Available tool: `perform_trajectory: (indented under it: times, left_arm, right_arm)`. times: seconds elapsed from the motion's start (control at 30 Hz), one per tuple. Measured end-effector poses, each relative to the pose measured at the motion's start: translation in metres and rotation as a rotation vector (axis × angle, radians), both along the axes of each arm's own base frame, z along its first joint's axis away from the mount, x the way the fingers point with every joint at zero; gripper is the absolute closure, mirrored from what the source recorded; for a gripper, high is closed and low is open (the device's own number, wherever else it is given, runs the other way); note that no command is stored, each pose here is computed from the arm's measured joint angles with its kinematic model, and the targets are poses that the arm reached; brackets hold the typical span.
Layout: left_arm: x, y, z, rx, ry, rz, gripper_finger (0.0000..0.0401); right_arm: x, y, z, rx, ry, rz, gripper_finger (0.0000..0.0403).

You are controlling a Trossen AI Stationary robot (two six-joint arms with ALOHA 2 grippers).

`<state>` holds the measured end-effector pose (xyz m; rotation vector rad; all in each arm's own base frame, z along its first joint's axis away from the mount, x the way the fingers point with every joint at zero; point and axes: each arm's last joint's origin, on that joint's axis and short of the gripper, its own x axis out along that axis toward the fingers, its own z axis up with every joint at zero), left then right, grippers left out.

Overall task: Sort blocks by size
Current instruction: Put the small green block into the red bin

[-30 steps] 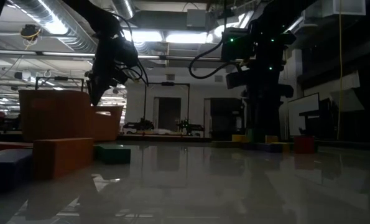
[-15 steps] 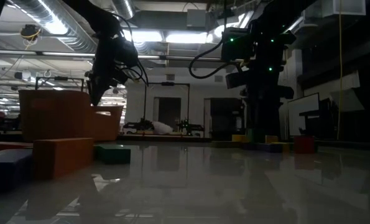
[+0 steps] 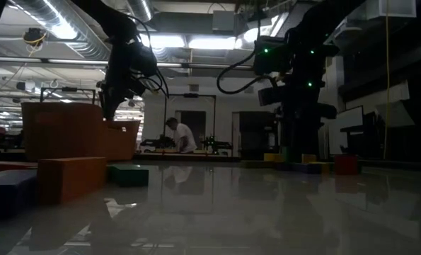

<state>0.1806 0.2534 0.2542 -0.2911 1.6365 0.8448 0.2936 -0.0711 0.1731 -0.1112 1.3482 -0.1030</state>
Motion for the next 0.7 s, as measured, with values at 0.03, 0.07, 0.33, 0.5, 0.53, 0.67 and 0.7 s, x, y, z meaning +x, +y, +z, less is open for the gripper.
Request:
perform_trajectory:
  times: [0.03, 0.07, 0.33, 0.5, 0.53, 0.67, 0.7]
  left_arm:
    - [0.0, 0.0, 0.0, 0.0, 0.0, 0.0, 0.0283]
    - [0.0, 0.0, 0.0, 0.0, 0.0, 0.0, 0.0283]
    - [0.001, 0.0, 0.0, 0.007, -0.006, -0.002, 0.0283]
    - [0.009, 0.007, 0.0, 0.029, -0.125, -0.047, 0.0283]
    - [0.011, 0.008, 0.001, 0.028, -0.161, -0.059, 0.0283]
    - [0.014, 0.007, 0.008, 0.042, -0.25, -0.11, 0.0283]
    - [0.012, 0.006, 0.012, 0.053, -0.258, -0.114, 0.0283]
  right_arm:
    - [0.0, 0.0, -0.001, -0.001, -0.006, 0.0, 0.0214]
    - [0.0, 0.0, -0.002, 0.0, -0.005, -0.001, 0.0214]
    - [0.001, 0.0, -0.002, -0.005, -0.018, -0.003, 0.0224]
    - [0.001, 0.0, -0.001, -0.005, -0.019, -0.002, 0.0277]
    - [0.001, 0.0, -0.001, -0.006, -0.019, -0.002, 0.0278]
    - [0.001, 0.0, -0.001, -0.006, -0.019, -0.002, 0.0278]
    - [0.001, 0.0, -0.001, -0.006, -0.019, -0.002, 0.0278]
